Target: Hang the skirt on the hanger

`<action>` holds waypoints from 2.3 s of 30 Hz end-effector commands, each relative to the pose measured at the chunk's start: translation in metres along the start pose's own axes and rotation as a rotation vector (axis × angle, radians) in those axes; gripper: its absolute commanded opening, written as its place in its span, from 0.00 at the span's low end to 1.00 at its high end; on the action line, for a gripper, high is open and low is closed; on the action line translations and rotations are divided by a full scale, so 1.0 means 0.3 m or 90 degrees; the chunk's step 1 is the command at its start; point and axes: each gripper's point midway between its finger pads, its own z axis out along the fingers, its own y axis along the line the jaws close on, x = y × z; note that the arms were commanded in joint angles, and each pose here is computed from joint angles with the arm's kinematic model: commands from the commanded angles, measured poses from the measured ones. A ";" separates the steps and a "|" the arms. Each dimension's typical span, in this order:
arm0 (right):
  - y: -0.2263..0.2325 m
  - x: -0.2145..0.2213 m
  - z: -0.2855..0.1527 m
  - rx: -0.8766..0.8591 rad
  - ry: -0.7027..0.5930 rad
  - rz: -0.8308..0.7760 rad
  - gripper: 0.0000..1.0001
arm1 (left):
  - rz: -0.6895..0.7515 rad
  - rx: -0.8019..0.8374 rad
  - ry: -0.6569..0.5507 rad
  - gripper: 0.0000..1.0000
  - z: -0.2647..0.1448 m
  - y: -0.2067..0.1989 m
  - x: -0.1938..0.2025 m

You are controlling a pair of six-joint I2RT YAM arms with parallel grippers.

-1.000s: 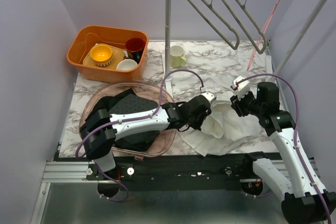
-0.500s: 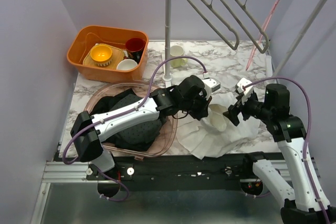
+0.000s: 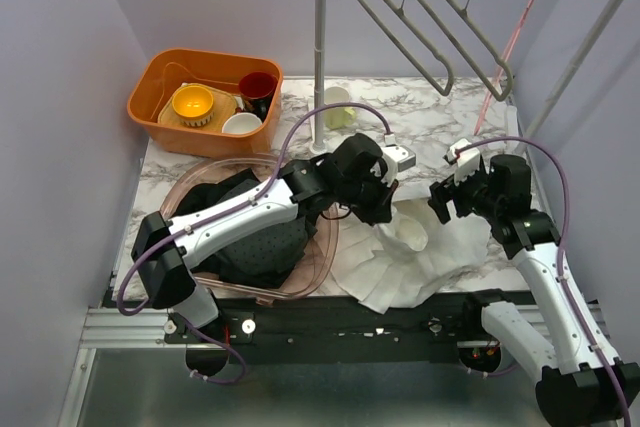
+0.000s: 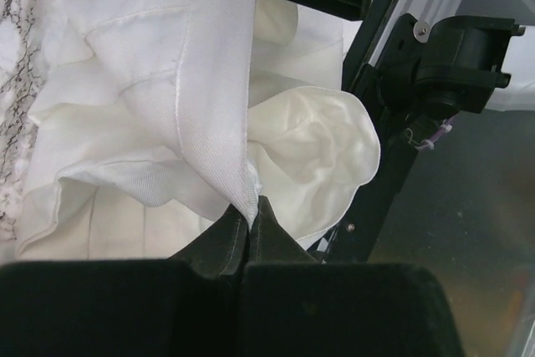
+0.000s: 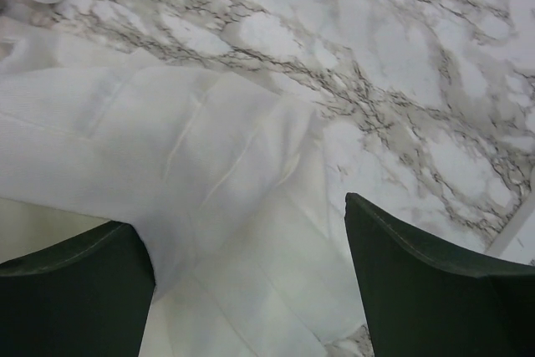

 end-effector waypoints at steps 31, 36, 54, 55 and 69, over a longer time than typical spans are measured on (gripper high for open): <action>-0.408 0.158 -0.171 0.178 0.074 0.051 0.97 | -0.031 -0.137 0.043 0.00 0.024 0.356 0.044; -0.257 0.019 -0.241 0.083 -0.005 0.004 1.00 | -0.049 -0.032 0.034 0.00 0.054 0.252 0.030; -0.183 -0.455 -0.514 0.055 -0.154 0.022 0.98 | -0.026 0.017 0.018 0.00 -0.005 0.168 0.055; -0.181 -0.515 -0.554 0.064 -0.176 0.004 0.97 | -0.027 0.018 0.019 0.00 -0.006 0.167 0.057; -0.326 -0.907 -0.543 0.030 -0.274 0.003 0.91 | -0.023 0.033 0.010 0.00 -0.006 0.154 0.048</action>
